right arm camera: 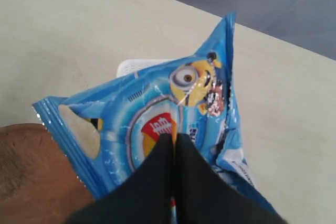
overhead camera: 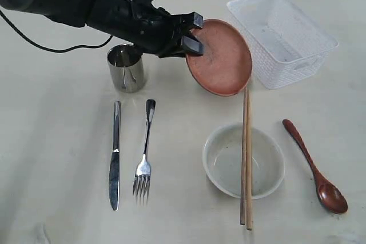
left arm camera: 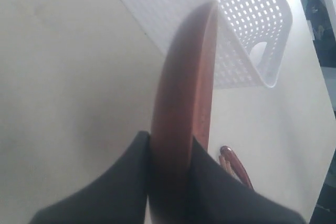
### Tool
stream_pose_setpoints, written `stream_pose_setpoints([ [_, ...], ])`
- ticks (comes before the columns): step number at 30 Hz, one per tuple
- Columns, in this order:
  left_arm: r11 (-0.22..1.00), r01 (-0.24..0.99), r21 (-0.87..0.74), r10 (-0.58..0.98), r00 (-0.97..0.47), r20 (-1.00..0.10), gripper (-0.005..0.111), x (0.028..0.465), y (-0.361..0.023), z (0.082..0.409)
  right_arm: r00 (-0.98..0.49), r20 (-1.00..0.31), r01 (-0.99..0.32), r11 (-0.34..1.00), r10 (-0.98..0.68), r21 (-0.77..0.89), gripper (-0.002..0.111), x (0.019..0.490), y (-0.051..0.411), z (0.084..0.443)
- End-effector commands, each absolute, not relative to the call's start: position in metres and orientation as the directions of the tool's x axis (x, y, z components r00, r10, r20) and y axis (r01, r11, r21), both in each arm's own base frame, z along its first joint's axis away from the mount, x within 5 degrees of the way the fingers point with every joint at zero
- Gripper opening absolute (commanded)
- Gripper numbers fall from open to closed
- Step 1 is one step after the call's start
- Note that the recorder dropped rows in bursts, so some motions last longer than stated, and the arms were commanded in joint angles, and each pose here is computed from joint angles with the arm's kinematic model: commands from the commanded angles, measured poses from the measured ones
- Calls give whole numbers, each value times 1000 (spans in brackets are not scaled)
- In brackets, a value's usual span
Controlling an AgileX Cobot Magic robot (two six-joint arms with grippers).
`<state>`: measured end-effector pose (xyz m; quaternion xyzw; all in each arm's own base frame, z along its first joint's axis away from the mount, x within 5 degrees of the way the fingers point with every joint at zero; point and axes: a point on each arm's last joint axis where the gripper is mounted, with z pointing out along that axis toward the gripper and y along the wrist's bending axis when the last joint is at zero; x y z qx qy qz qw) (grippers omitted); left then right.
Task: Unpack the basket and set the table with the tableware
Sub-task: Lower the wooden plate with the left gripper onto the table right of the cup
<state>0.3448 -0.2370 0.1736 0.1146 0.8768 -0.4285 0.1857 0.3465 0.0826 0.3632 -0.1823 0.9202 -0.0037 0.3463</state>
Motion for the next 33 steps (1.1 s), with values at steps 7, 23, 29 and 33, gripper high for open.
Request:
stream_pose_setpoints([
  [7,622,346,-703,85,-922,-379,0,342,-239,161,-688,-639,-334,932,-344,-142,0,346,80,366],
  [23,617,358,-701,98,-919,-383,0,342,-239,163,-684,-641,-337,930,-348,-145,0,346,80,366],
  [29,620,336,-709,84,-927,-366,5,342,-239,163,-680,-646,-336,930,-347,-145,0,347,80,366],
  [33,620,330,-712,80,-929,-361,18,342,-239,163,-680,-646,-336,930,-347,-145,0,347,80,366],
])
